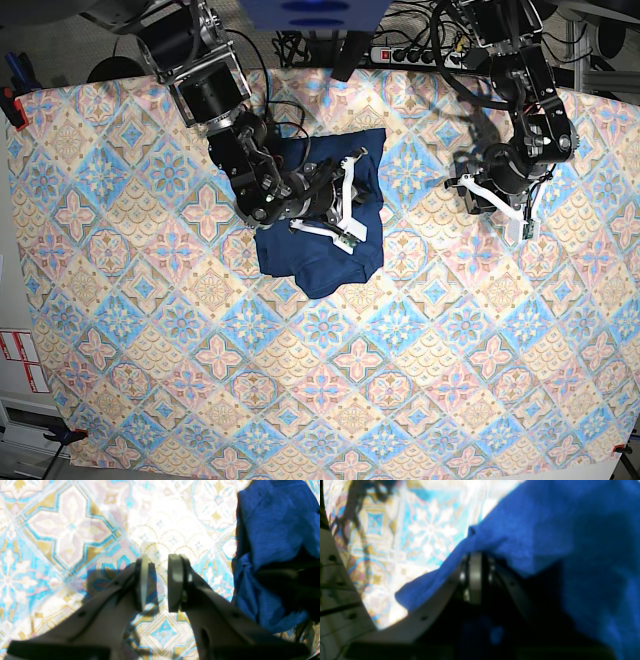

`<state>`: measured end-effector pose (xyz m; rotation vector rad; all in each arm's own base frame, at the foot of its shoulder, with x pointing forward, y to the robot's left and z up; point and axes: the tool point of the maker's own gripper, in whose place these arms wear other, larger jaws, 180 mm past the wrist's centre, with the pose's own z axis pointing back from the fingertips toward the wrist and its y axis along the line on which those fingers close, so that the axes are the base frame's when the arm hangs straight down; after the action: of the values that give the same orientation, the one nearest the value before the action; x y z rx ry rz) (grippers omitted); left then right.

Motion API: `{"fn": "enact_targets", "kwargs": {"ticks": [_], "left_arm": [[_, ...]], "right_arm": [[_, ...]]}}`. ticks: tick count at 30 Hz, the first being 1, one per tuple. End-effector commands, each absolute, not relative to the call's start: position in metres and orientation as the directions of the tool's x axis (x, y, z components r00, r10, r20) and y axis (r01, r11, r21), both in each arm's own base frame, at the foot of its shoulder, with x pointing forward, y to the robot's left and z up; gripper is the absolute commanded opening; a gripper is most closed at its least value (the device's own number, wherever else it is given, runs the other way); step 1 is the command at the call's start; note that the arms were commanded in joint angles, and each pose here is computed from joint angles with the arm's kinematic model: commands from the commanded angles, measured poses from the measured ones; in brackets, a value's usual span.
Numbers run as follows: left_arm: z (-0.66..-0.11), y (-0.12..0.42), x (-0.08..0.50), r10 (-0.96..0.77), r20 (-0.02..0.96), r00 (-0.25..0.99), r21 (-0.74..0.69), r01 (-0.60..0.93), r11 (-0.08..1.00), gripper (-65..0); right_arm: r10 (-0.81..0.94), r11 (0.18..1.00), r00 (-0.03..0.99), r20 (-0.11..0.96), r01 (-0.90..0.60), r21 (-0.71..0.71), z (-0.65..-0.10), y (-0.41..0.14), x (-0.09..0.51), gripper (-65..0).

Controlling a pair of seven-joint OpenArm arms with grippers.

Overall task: Fold the T-shirt properly
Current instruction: 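Smooth the folded shirt with the right gripper and slide it aside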

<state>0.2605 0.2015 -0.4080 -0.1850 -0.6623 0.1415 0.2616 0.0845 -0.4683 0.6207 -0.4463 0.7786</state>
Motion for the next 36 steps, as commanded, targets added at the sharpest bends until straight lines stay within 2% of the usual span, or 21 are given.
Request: {"fn": "enact_targets", "kwargs": {"ticks": [1,6,12,16,28,36], "left_arm": [[-0.396,0.203,0.271,0.186,0.635,0.75,-0.216,-0.06,0.975,-52.0],[-0.395,0.203,0.272,0.186,0.637,0.748,-0.216,-0.059,0.975,-52.0],[-0.395,0.203,0.272,0.186,0.637,0.748,-0.216,-0.059,0.975,-52.0],[-0.395,0.202,0.272,0.187,0.638,0.747,-0.217,-0.059,0.974,-52.0],[-0.395,0.202,0.272,0.188,0.639,0.746,-0.218,-0.059,0.974,-52.0],[-0.394,0.201,0.273,0.189,0.639,0.745,-0.22,-0.058,0.974,-52.0]], "right_arm": [[0.483,0.55,0.636,0.602,-0.755,0.356,-0.464,0.09,0.269,-62.3],[0.468,0.578,0.676,0.569,-0.721,0.382,-0.484,0.076,0.263,-62.3],[0.379,0.698,0.739,0.557,-0.624,0.352,-0.488,0.014,0.293,-62.3],[0.362,0.743,0.744,0.562,-0.594,0.308,-0.484,-0.021,0.312,-62.3],[0.411,0.798,0.723,0.555,-0.58,0.165,-0.472,-0.1,0.345,-62.3],[0.449,0.779,0.639,0.625,-0.622,0.077,-0.433,-0.1,0.369,-62.3]]}}
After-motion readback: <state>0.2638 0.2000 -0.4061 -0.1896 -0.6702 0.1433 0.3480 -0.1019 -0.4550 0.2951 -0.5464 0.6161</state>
